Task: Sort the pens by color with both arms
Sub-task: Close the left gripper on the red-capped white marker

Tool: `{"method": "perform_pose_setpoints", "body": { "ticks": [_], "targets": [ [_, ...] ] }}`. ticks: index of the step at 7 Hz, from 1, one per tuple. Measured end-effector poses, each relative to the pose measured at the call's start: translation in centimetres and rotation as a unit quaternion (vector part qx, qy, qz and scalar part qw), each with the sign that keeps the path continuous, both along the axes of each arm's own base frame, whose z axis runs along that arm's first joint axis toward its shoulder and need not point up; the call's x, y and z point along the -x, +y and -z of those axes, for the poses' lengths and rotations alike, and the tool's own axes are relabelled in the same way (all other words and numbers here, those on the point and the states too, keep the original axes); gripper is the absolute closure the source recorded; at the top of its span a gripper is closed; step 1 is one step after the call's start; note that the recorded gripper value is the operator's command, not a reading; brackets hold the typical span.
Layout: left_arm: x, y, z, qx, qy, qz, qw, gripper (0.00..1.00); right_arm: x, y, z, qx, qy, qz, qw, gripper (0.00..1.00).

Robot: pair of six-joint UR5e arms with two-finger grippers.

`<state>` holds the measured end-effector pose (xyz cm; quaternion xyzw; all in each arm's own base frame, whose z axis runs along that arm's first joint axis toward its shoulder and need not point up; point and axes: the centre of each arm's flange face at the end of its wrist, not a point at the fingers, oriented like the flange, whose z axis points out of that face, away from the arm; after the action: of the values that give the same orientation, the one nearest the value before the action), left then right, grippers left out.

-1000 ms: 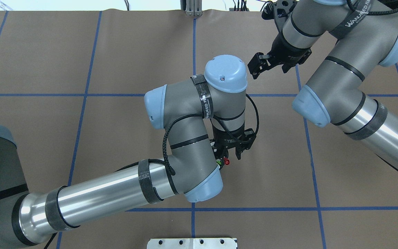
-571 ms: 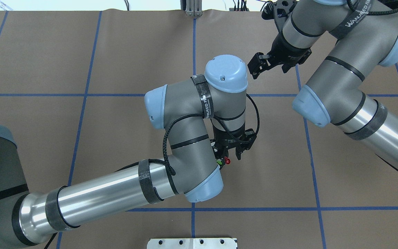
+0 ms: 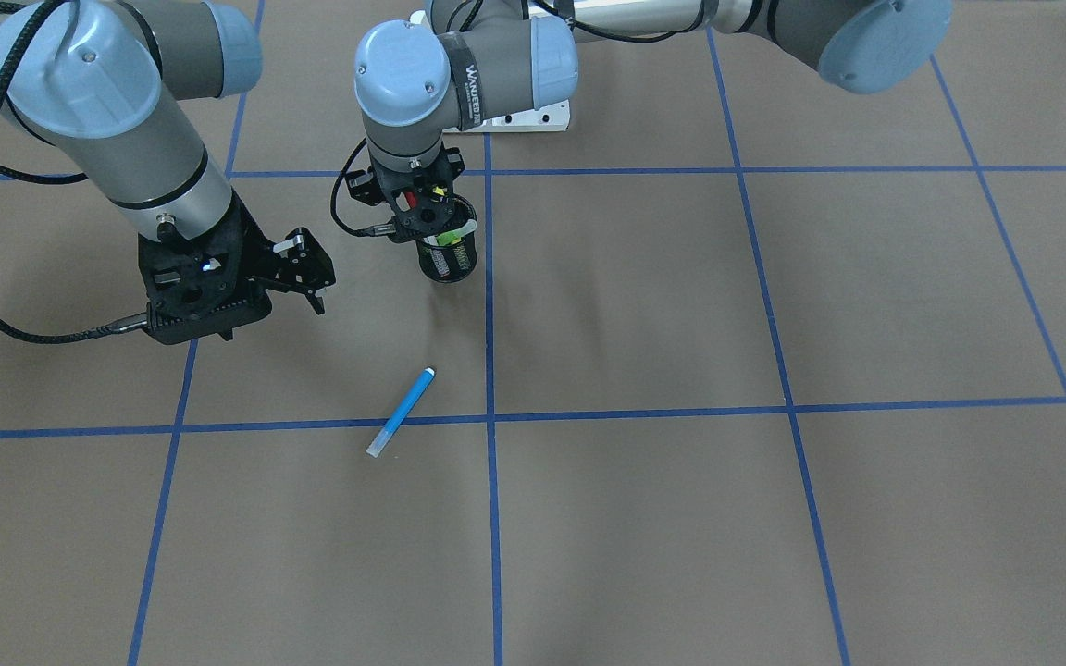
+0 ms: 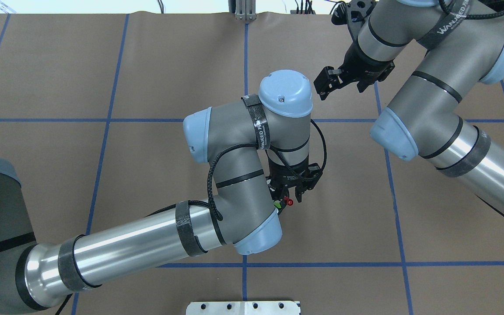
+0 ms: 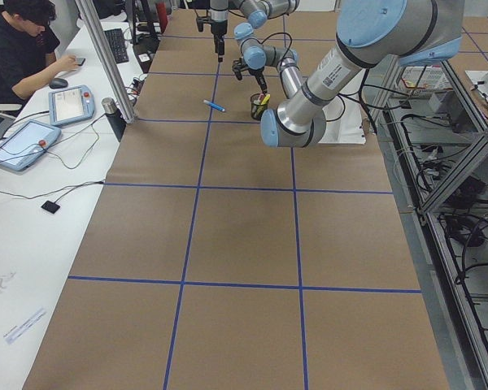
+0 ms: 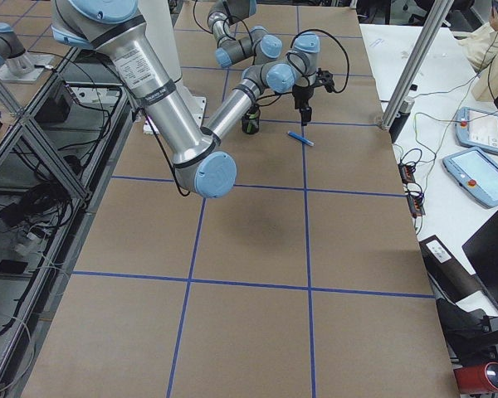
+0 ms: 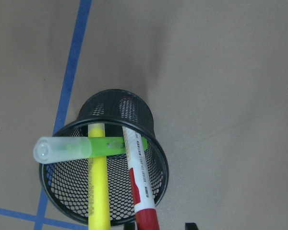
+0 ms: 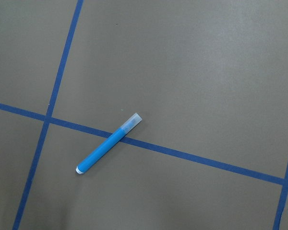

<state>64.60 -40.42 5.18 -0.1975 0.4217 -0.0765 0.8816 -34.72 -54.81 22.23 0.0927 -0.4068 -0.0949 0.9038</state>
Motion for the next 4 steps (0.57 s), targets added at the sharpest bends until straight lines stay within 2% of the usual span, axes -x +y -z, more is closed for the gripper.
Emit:
{"method": "perform_pose_setpoints", "body": {
  "ticks": [4],
  "targets": [
    [-0.05, -0.02, -0.28, 0.003, -0.004, 0.000, 1.0000, 0.67, 0.05, 0.04, 0.02, 0.000, 0.000, 0.001, 1.0000, 0.01]
  ]
}}
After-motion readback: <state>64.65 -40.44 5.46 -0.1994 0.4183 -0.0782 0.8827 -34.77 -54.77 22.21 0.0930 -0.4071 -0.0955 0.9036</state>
